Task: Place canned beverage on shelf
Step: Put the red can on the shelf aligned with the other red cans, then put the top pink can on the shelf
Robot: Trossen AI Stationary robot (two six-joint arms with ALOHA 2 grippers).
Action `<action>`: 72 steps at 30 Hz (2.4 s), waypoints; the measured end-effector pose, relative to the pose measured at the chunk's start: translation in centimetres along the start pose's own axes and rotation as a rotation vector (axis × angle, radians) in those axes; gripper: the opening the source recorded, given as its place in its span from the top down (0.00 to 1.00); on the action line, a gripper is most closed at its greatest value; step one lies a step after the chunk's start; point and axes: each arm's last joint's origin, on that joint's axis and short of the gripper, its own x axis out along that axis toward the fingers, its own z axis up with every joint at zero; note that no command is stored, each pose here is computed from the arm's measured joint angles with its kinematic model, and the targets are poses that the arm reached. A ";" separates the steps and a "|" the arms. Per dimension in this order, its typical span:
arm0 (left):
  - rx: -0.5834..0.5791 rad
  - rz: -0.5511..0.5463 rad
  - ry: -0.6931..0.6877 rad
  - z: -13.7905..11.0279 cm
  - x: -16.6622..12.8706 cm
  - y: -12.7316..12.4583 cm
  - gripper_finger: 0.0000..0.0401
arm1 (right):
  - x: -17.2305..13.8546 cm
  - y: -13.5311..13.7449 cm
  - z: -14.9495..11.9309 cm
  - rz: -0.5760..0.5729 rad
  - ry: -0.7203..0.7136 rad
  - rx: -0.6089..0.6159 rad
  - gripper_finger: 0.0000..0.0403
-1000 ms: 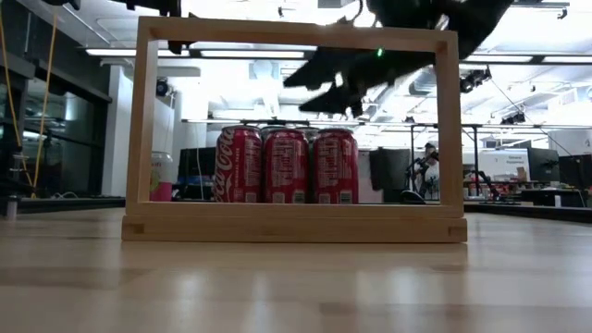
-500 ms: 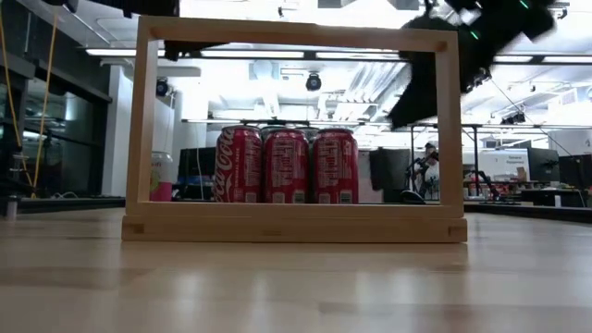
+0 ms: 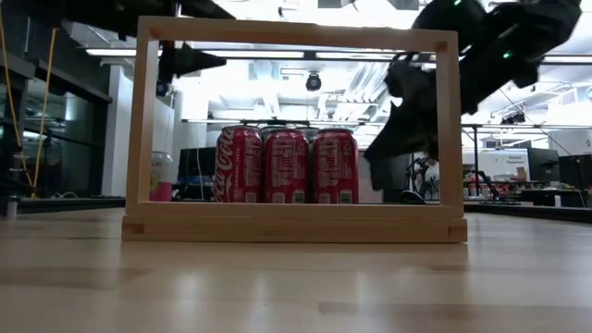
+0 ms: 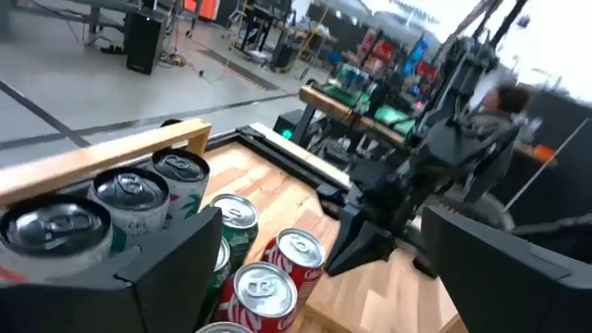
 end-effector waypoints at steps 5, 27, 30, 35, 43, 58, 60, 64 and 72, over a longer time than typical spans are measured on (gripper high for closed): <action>-0.079 -0.004 0.007 -1.0 -0.1 0.5 0.11 | 1.3 -0.3 0.5 -0.011 0.036 -0.011 0.99; -0.128 -0.125 -0.074 1.4 -1.8 -0.3 0.11 | 0.1 0.7 2.8 0.183 0.011 -0.026 1.00; -0.106 -0.155 -0.146 3.3 -3.0 -0.7 0.11 | -2.3 1.1 4.5 0.257 -0.084 -0.035 1.00; -0.035 -0.151 -0.241 5.5 -4.8 -1.0 0.11 | -6.5 1.6 7.3 0.360 -0.297 -0.014 1.00; 0.023 -0.144 -0.287 6.2 -5.7 -0.9 0.11 | -10.6 2.2 10.0 0.498 -0.617 -0.030 1.00; 0.020 -0.140 -0.278 6.1 -5.6 -0.9 0.11 | -10.9 2.0 10.8 0.413 -0.740 0.127 0.45; 0.037 -0.138 -0.279 6.1 -5.6 -0.9 0.11 | -10.9 1.9 10.8 0.407 -0.743 0.125 0.32; -0.015 -0.115 -0.287 6.1 -5.6 -0.8 0.11 | -10.9 1.9 10.8 0.406 -0.743 0.123 0.15; -0.119 0.440 -0.099 7.9 -3.3 1.3 0.11 | -10.4 1.0 10.9 0.348 -0.718 0.158 0.08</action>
